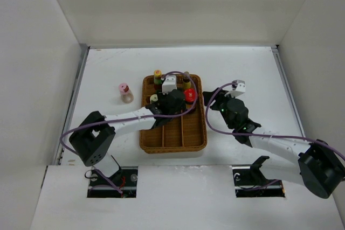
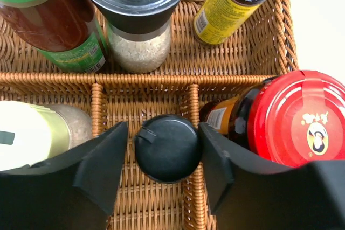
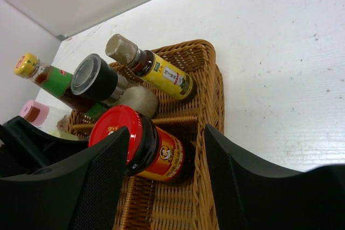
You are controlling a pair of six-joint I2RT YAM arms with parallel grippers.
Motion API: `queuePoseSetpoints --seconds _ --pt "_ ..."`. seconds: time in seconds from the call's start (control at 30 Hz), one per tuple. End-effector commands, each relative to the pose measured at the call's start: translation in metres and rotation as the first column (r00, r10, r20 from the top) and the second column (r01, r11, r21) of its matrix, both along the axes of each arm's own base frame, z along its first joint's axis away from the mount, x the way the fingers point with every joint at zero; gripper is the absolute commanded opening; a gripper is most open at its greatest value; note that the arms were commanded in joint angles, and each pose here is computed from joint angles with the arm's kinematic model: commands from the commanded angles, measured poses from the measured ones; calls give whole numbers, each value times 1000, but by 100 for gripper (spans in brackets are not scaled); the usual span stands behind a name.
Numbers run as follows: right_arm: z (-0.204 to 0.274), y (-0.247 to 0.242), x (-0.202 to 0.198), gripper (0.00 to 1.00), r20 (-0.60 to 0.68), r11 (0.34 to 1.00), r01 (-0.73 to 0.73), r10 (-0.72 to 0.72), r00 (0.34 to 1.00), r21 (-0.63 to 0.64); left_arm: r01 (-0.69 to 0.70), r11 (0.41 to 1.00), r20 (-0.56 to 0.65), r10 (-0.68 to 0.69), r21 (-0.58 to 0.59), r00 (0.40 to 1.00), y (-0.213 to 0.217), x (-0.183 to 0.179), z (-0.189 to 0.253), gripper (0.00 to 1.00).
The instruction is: Organize the condiment bottles
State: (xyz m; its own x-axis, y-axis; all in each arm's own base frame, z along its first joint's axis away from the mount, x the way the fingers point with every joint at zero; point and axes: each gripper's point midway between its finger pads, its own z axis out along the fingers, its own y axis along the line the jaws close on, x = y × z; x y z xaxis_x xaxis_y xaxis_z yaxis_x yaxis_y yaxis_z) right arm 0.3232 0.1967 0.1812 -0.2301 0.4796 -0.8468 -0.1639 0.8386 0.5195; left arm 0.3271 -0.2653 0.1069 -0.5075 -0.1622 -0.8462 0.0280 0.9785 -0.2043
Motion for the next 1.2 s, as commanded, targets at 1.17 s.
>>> queuePoseSetpoints --seconds 1.17 --pt "9 4 7 62 29 1000 4 -4 1000 21 -577 815 131 578 -46 806 239 63 44 72"
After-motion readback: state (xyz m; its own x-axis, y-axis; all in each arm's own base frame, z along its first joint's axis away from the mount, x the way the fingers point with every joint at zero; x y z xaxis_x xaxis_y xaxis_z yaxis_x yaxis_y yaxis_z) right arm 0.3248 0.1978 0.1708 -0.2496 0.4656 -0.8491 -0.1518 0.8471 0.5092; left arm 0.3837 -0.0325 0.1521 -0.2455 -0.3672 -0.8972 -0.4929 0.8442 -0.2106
